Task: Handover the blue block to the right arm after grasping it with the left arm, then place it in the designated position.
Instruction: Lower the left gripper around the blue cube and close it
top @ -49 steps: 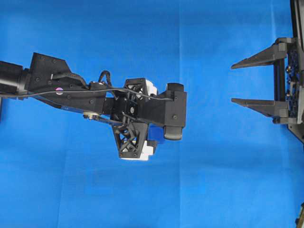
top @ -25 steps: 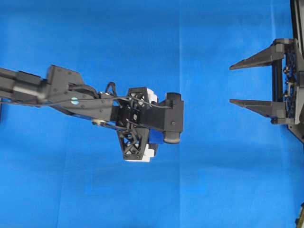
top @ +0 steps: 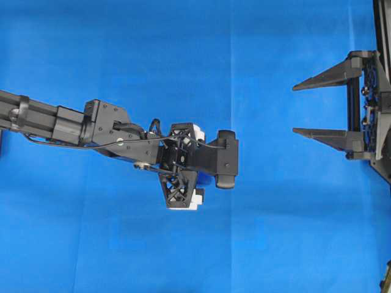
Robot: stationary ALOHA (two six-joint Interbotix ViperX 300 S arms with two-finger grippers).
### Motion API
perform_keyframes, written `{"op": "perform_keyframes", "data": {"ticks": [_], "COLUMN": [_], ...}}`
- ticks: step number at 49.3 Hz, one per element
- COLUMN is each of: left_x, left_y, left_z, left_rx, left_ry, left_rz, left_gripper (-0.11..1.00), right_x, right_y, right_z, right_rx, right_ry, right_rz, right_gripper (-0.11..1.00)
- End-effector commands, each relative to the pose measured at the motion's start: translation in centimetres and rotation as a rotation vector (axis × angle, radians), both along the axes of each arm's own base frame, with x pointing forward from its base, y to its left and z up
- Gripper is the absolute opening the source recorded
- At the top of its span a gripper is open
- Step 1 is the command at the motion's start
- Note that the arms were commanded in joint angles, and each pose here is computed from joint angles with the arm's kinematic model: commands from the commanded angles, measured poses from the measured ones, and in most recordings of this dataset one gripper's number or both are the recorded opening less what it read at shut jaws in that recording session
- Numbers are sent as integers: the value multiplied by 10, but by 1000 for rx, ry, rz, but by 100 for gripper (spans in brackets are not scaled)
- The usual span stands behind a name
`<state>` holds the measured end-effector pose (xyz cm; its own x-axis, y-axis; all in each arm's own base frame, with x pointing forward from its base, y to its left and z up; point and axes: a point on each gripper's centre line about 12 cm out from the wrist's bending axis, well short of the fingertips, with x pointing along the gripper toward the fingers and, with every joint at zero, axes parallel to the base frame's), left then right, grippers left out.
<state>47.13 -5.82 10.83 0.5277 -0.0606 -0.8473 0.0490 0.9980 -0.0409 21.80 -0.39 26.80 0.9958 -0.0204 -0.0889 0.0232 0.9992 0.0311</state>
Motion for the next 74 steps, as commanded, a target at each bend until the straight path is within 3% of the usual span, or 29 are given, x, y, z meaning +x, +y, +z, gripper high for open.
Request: {"op": "perform_keyframes", "data": {"ticks": [1, 22, 25, 31, 32, 55, 74], "left_x": [4, 2, 2, 3, 3, 3, -4], "left_y": [-1, -1, -1, -1, -1, -2, 0], "left_z": [13, 10, 11, 12, 12, 15, 53], "left_rx": [-4, -1, -2, -3, -3, -5, -4], "left_ry": [-38, -25, -26, -31, -31, -35, -60], "left_rz": [-1, -4, -2, -2, -2, -1, -2], "left_gripper": [91, 88, 80, 48, 47, 48, 48], "right_x": [3, 5, 5, 5, 5, 5, 5], "right_y": [0, -1, -1, -1, -1, -1, -1], "right_z": [9, 7, 8, 7, 7, 7, 8], "right_rx": [1, 1, 1, 1, 1, 1, 1], "right_ry": [-26, -15, -18, -17, -17, -17, -15], "right_rz": [-3, -4, -4, -4, -3, -4, -4], "right_gripper": [96, 96, 96, 96, 96, 96, 96]}}
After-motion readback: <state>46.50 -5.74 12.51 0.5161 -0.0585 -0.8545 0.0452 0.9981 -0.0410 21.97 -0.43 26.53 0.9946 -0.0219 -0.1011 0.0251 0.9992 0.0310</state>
